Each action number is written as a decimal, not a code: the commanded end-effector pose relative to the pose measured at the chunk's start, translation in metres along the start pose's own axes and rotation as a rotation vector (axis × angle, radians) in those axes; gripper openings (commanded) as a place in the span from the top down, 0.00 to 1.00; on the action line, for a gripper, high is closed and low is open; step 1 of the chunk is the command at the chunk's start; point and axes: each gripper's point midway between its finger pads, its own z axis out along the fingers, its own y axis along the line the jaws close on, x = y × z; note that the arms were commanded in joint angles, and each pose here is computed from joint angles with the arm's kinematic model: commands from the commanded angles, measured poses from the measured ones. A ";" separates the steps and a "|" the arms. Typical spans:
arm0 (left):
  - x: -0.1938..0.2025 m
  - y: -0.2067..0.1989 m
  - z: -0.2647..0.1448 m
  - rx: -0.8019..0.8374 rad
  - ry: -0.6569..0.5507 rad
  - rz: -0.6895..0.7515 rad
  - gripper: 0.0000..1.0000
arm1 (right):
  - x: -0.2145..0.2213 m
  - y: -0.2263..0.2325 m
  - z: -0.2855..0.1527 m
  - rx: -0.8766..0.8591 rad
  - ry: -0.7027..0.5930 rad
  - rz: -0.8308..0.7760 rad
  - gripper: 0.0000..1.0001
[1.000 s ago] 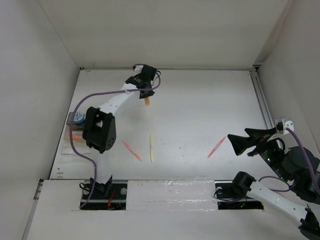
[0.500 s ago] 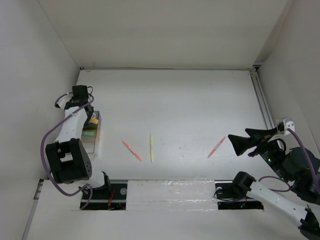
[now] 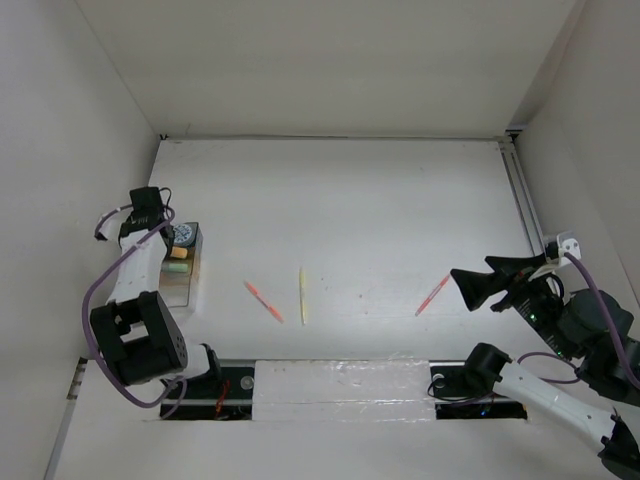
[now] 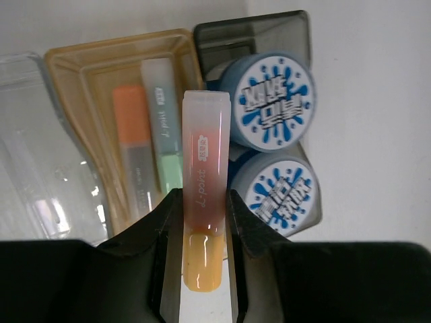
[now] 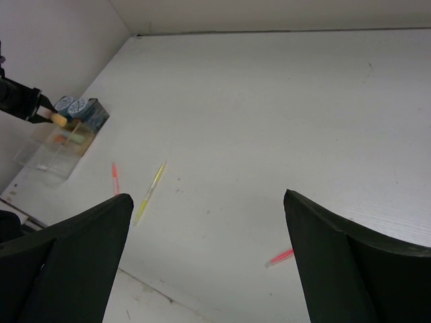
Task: Sort the stationery into containers
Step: Place the stationery into the container
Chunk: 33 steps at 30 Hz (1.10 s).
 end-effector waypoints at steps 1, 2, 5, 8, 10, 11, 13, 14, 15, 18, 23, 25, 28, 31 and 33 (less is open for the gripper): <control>-0.006 0.013 -0.006 -0.004 -0.033 -0.075 1.00 | -0.004 0.007 0.006 -0.015 -0.003 -0.005 0.00; -0.004 0.019 -0.006 -0.013 -0.039 -0.073 1.00 | -0.004 0.007 0.006 -0.015 -0.003 -0.005 0.00; -0.011 0.023 -0.005 -0.003 -0.051 -0.096 1.00 | -0.003 0.007 0.009 -0.012 0.006 -0.009 0.00; -0.014 0.026 -0.003 -0.012 -0.056 -0.107 1.00 | -0.003 0.007 0.009 -0.012 0.006 -0.009 0.00; -0.013 0.036 0.001 -0.045 -0.058 -0.103 1.00 | -0.003 0.007 0.009 -0.012 0.006 -0.009 0.00; -0.013 0.036 0.001 -0.045 -0.058 -0.103 1.00 | -0.003 0.007 0.009 -0.012 0.006 -0.009 0.00; -0.008 0.042 0.003 -0.051 -0.056 -0.111 0.98 | -0.003 0.007 0.009 -0.012 0.006 -0.009 0.00; -0.012 0.041 0.000 -0.043 -0.070 -0.117 0.96 | -0.003 0.007 0.009 -0.012 0.006 -0.009 0.00; -0.012 0.042 0.000 -0.034 -0.074 -0.121 0.93 | -0.003 0.007 0.009 -0.012 0.006 -0.009 0.00; -0.011 0.046 0.002 -0.046 -0.080 -0.118 0.78 | -0.003 0.007 0.009 -0.012 0.006 -0.009 0.00; -0.014 0.044 -0.002 -0.029 -0.089 -0.127 0.45 | -0.002 0.009 0.009 -0.020 0.009 -0.009 0.00; -0.018 0.041 -0.008 -0.008 -0.100 -0.137 0.34 | -0.002 0.009 0.009 -0.020 0.009 -0.009 0.00; -0.028 0.038 -0.019 0.013 -0.124 -0.151 0.08 | -0.002 0.009 0.009 -0.020 0.009 -0.009 0.00; -0.035 0.019 -0.036 0.109 -0.132 -0.118 0.00 | -0.002 0.009 0.009 -0.020 0.009 -0.009 0.00; -0.028 0.006 -0.045 0.167 -0.112 -0.063 0.00 | -0.002 0.009 0.009 -0.020 0.009 -0.009 0.00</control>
